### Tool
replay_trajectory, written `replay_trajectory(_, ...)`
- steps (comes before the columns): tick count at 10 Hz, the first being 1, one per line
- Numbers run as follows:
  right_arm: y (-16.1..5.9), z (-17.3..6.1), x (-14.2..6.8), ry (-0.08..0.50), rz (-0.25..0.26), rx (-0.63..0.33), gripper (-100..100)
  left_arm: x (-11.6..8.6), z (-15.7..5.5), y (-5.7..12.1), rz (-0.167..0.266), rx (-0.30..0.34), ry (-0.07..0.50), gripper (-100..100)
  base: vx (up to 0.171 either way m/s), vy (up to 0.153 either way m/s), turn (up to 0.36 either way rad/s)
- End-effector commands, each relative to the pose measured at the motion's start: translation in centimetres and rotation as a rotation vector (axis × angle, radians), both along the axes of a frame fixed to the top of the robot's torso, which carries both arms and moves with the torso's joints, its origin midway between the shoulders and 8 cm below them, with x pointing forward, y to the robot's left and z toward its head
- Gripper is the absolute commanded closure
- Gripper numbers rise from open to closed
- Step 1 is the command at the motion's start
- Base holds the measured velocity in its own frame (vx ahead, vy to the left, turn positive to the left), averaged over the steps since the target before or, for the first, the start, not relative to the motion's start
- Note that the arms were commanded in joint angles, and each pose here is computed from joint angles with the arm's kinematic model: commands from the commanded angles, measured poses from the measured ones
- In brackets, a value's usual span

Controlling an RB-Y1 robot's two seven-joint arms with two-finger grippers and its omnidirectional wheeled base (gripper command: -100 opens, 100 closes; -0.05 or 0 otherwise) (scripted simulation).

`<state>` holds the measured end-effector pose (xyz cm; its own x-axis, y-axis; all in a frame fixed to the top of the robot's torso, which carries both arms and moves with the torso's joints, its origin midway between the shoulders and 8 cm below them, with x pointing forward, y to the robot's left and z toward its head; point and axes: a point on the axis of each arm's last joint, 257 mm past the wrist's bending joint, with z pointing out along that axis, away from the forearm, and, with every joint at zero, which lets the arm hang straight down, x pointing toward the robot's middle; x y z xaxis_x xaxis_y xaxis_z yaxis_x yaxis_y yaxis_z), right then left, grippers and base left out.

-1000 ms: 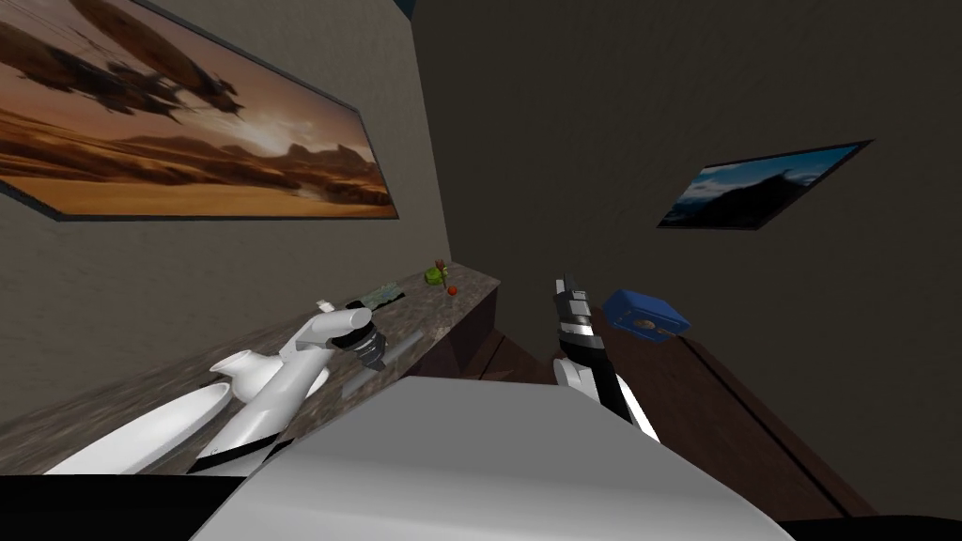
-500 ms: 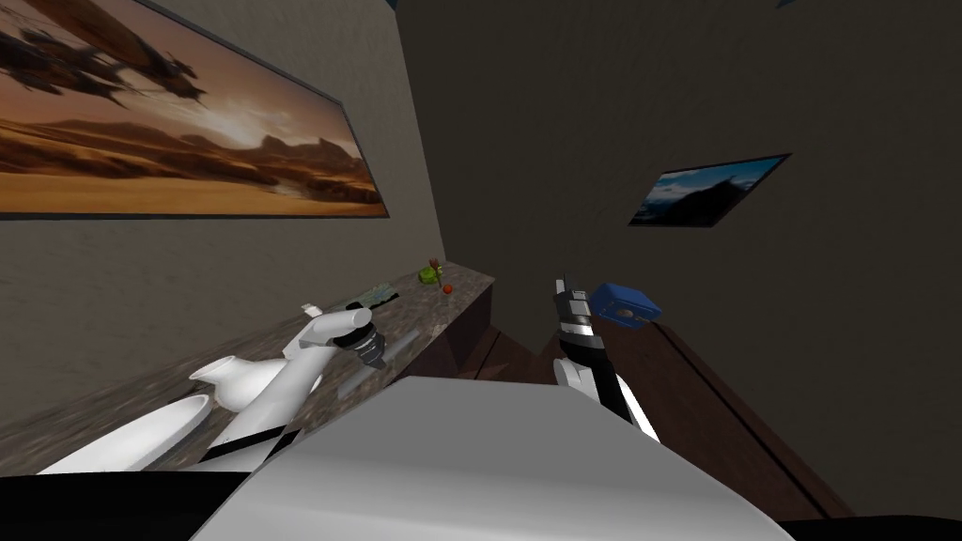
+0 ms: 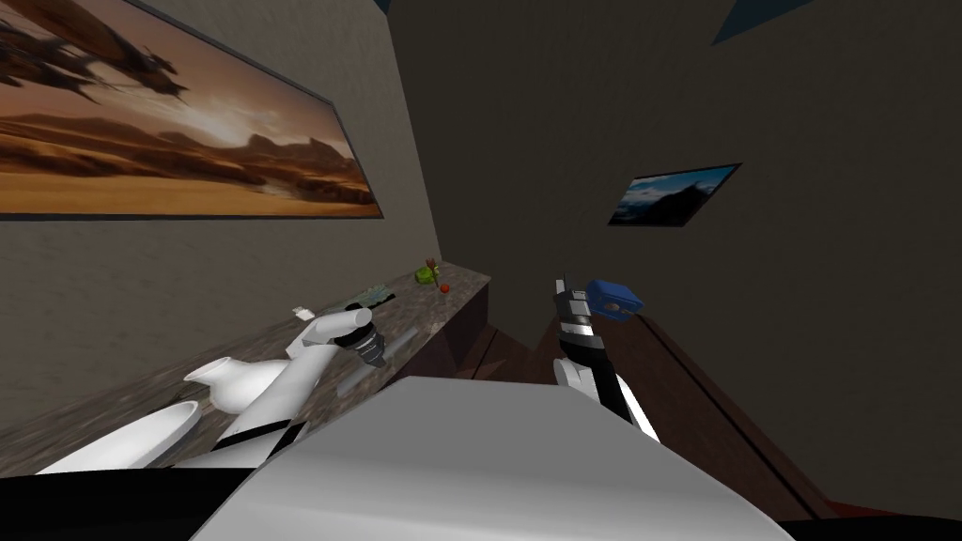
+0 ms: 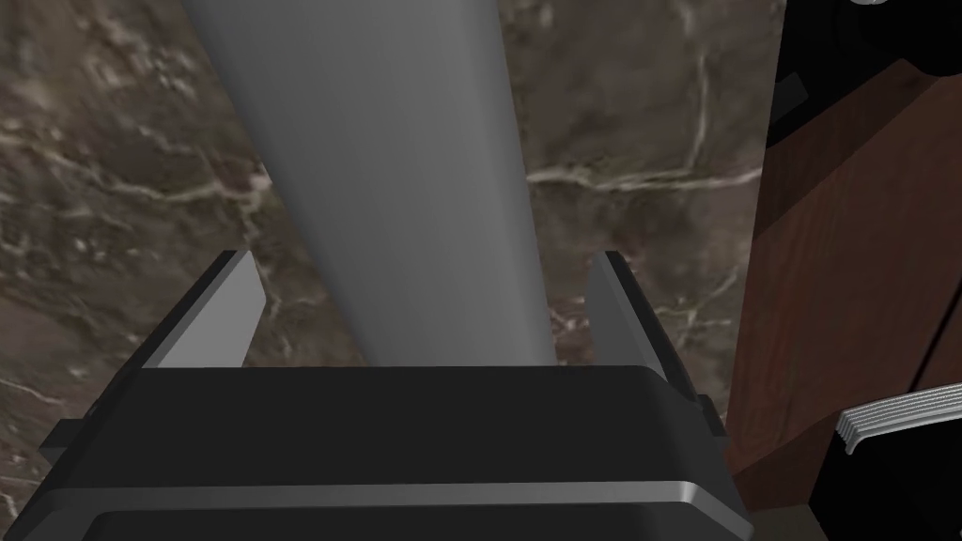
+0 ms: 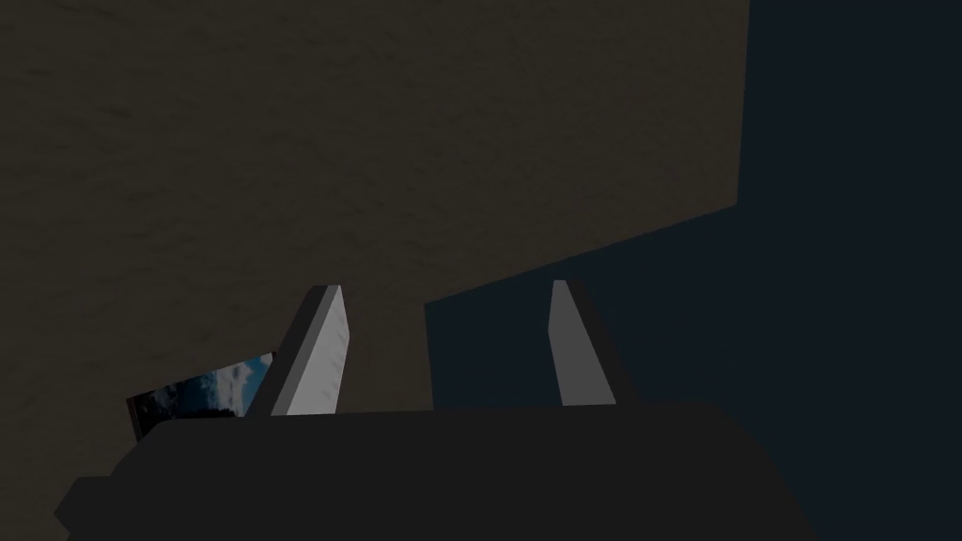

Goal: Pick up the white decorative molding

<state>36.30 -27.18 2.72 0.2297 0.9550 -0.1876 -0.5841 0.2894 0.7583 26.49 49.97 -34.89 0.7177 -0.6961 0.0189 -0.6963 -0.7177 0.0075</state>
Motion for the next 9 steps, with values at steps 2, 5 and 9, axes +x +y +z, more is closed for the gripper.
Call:
replay_trajectory(2, 0.0, 0.0, 0.0, 0.0, 0.0, 0.0, 0, 0.0, 0.0, 0.0, 0.0, -0.001, 0.001, 100, 0.0, 0.0, 0.0)
replay_trajectory(5, 0.0, 0.0, 0.0, 0.0, 0.0, 0.0, 0, 0.1, 0.1, 0.1, 0.002, 0.001, -0.002, 100, 0.0, 0.0, 0.0)
replay_trajectory(9, 0.0, 0.0, 0.0, 0.0, 0.0, 0.0, 0, -0.3, 0.9, -1.0, -0.033, 0.0, -0.001, 100, 0.048, 0.009, 0.1)
